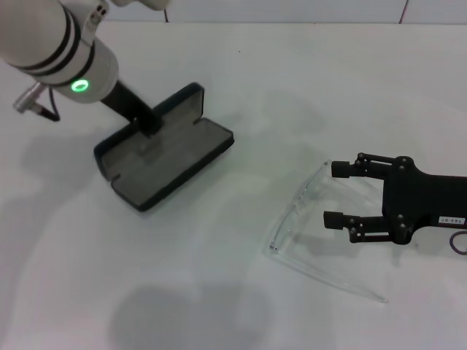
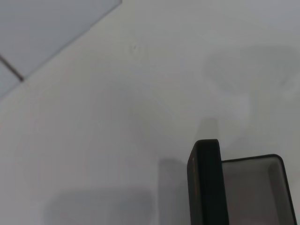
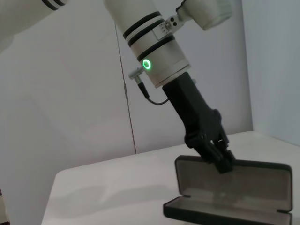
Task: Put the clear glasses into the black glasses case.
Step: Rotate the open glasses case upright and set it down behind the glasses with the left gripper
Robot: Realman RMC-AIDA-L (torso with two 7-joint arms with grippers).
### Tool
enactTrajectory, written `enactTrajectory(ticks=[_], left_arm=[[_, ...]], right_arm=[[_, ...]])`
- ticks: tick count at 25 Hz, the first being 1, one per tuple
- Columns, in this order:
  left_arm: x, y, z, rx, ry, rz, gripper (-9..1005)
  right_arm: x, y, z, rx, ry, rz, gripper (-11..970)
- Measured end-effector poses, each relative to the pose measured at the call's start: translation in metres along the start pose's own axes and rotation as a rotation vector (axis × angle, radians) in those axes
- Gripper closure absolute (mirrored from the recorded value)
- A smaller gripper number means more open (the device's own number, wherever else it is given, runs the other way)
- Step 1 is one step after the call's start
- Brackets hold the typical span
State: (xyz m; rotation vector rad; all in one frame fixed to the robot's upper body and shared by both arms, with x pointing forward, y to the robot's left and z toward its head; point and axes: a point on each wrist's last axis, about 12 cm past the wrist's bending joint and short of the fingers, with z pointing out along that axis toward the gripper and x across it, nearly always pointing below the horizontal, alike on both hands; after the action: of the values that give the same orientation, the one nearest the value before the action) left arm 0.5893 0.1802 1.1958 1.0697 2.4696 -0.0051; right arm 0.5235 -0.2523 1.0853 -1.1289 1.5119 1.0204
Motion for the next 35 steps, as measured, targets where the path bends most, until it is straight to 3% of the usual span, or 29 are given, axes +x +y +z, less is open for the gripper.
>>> enactTrajectory(ticks=[8,15,25,35], left_arm=[[-0.017,0.002,0.001,-0.049,-0.225,0.373,787],[-0.023,-0.013,0.015,-0.031,-0.31,0.683,785],[-0.03,-0.024,0.039,-0.042,-0.315,0.771,783],[-0.032,-0.027,0.054,-0.009,-0.283,0.763,781]], right_arm=[[0.003,0.003,0.002,0.009,-0.048,-0.002,151],[0.009,0.008,0.0,0.016,-0.07,0.03,151],[0.013,0.012,0.0,0.02,-0.093,0.061,152],[0.012,0.011,0.0,0.024,-0.098,0.058,151]])
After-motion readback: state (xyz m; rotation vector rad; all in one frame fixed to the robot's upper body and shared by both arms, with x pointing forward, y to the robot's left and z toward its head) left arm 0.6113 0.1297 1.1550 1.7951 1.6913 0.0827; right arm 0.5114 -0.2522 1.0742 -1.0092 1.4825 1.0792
